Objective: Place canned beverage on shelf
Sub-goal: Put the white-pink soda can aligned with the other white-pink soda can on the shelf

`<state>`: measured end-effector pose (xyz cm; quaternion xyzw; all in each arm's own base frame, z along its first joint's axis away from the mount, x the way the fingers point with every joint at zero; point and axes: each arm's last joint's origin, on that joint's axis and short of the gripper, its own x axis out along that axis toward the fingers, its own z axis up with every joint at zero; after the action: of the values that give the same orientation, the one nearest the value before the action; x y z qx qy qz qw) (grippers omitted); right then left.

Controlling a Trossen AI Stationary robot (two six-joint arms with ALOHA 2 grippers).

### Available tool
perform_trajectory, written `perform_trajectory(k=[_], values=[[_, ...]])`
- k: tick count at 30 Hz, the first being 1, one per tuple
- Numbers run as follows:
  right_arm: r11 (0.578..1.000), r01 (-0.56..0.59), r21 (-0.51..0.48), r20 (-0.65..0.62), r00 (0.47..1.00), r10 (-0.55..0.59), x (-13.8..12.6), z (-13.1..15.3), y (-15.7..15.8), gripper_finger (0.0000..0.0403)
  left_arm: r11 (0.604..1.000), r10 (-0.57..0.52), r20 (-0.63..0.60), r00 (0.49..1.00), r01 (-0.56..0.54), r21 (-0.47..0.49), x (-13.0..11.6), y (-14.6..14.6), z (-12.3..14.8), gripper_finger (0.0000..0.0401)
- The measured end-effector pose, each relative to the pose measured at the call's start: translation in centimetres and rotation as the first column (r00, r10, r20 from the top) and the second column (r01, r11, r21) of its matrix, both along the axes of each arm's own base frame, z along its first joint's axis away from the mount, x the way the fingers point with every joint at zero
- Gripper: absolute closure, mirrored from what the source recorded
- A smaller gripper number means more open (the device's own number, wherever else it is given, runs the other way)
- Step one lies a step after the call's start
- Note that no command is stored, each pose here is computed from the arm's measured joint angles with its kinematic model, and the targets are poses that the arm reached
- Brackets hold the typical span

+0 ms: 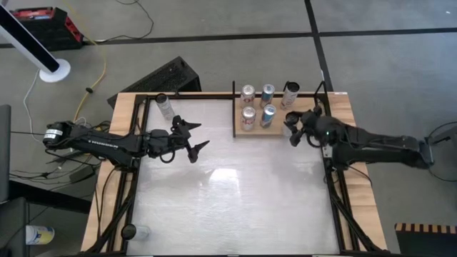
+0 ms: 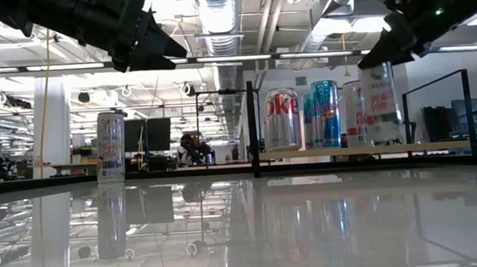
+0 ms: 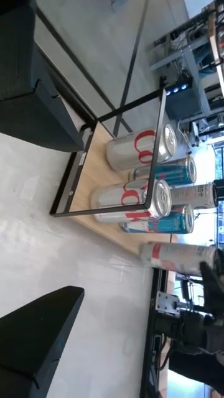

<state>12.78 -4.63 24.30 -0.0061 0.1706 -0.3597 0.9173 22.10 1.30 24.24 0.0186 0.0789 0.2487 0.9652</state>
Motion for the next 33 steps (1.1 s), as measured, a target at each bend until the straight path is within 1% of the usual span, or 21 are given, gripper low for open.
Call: perform_trajectory(k=[2,5,11,18,26,33], values=[[1.0,-0.001,-0.009,0.026,1.0,0.002,-0.1,0.4,-0.8,0.0127,1.0,0.001,0.004,1.0,-0.001,-0.008,0.0,0.0,0.0,0.0044],[1.0,0.001,-0.007,0.023,1.0,-0.001,-0.5,0.4,-1.9,0.0127,1.0,0.003,0.01,1.0,-0.003,-0.022,0.0,0.0,0.0,0.0044],[0.999,-0.022,0.038,0.0,1.0,0.022,-1.3,0.0,-3.7,0.0127,0.999,0.003,0.018,1.0,-0.003,-0.037,0.0,0.0,0.0,0.0044],[0.995,-0.058,0.079,0.025,0.998,0.056,-2.0,-0.1,-5.2,0.0127,0.999,0.006,0.024,1.0,-0.005,-0.05,0.0,0.0,0.0,0.0044],[0.995,-0.054,0.082,0.024,0.998,0.052,-1.7,-0.4,-6.6,0.0127,0.999,0.005,0.025,1.0,-0.004,-0.052,0.0,0.0,-0.1,0.0044],[0.993,-0.078,0.085,0.028,0.997,0.076,-1.3,-0.5,-6.9,0.0127,0.999,0.004,0.024,1.0,-0.003,-0.053,0.0,0.0,-0.1,0.0044]])
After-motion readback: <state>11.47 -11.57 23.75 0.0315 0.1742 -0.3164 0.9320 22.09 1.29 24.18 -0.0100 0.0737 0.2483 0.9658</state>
